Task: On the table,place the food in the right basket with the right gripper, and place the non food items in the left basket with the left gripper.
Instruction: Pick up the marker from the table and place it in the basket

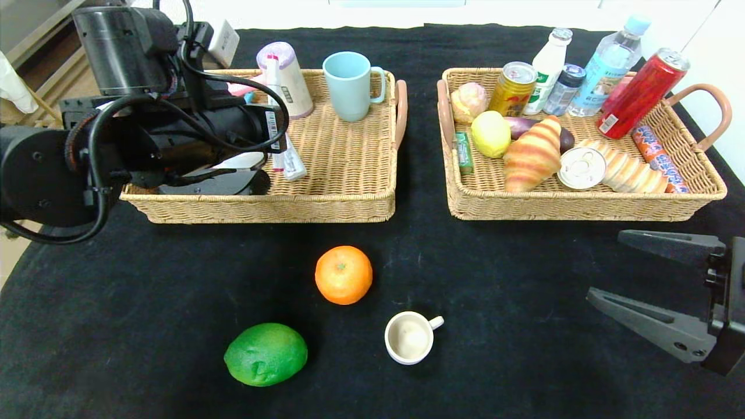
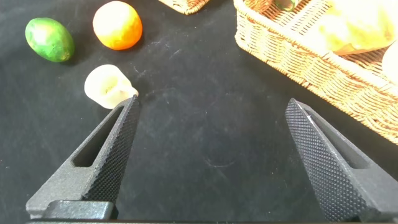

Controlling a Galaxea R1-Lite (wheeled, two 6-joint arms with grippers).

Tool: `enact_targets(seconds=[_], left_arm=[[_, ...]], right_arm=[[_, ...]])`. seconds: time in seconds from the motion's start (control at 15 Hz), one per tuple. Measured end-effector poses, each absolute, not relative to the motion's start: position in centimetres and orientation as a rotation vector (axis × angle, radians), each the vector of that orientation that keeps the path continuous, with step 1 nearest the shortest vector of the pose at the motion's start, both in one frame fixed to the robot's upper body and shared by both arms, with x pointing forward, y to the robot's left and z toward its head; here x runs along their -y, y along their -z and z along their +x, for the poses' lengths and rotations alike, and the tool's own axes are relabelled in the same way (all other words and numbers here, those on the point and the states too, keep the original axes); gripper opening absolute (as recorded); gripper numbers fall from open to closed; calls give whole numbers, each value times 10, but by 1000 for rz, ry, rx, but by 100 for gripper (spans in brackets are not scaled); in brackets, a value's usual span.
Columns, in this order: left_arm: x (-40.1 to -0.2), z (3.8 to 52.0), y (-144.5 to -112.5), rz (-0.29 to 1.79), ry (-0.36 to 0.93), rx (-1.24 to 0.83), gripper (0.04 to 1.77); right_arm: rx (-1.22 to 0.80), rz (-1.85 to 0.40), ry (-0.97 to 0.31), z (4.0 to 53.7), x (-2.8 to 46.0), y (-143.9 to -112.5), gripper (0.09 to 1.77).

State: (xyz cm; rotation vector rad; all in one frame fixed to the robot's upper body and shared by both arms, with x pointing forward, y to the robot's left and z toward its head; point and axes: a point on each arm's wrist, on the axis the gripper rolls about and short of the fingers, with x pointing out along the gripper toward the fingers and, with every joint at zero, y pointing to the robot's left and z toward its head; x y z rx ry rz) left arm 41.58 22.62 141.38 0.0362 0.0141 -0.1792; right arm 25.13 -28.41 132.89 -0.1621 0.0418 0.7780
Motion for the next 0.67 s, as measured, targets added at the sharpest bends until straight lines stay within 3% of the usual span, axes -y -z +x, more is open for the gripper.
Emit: enact_targets(seconds=[0.27,0.47,0.67], left_arm=[[-224,422,-1411,37,179,-18,25],[-223,422,-1411,38,177,-20,72],[-223,422,-1411,37,177,-20,103]], right_arm=[[-42,-162,-777,251,284,-1329,171],[-43,-162,-777,251,284,-1329,171],[-43,-162,-777,252,284,-1329,171]])
